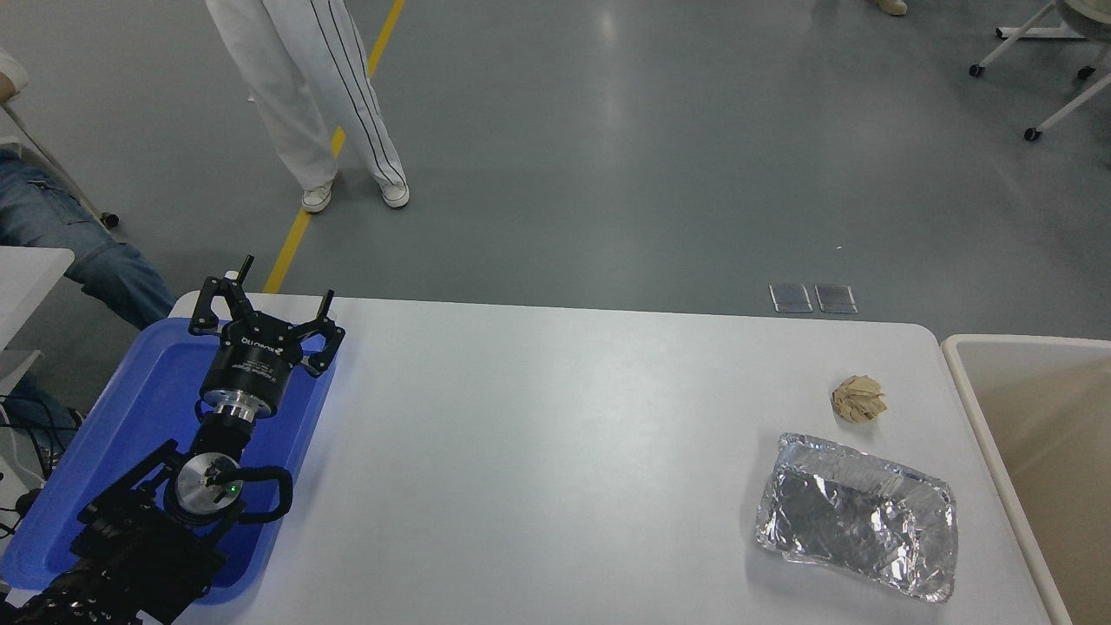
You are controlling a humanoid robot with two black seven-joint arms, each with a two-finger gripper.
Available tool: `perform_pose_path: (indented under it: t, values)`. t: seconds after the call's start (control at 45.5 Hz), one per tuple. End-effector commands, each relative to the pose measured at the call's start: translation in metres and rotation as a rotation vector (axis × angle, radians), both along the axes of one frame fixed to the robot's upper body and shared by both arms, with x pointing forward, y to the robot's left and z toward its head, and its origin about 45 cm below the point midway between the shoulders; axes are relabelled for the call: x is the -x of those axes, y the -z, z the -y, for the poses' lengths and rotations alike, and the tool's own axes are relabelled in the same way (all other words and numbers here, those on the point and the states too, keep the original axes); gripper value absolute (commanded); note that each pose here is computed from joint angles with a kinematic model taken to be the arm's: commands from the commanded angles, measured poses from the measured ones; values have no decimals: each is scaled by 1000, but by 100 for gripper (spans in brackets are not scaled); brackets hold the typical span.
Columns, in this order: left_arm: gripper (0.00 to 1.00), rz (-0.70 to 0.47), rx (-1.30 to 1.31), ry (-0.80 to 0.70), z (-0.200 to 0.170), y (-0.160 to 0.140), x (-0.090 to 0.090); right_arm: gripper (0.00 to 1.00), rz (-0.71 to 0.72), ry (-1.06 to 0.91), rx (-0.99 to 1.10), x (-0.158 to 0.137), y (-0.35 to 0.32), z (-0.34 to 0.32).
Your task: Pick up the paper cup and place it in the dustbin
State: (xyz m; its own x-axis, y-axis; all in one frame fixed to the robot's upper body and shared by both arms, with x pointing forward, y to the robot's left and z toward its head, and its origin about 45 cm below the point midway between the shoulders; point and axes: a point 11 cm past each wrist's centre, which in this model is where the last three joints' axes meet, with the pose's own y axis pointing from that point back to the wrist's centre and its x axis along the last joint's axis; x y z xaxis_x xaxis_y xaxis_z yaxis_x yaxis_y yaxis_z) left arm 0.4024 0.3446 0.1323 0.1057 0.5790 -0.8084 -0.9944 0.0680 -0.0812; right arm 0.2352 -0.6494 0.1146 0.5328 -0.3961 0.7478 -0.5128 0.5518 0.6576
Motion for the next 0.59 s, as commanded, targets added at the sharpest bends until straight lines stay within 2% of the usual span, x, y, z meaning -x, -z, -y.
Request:
perform_pose_path:
  t: [0.0, 0.022, 0.044, 0.571]
  values:
    - [100, 0, 0, 0, 0, 0, 0, 92, 44, -11, 41, -5, -3, -1]
    - [100, -1, 0, -1, 0, 0, 0, 98, 49, -14, 41, -7, -2, -2]
    - [100, 0, 0, 0, 0, 0, 0, 99, 49, -18, 38, -8, 0, -4]
    - [100, -1, 0, -1, 0, 0, 0, 100, 151, 52, -100, -19, 9, -24]
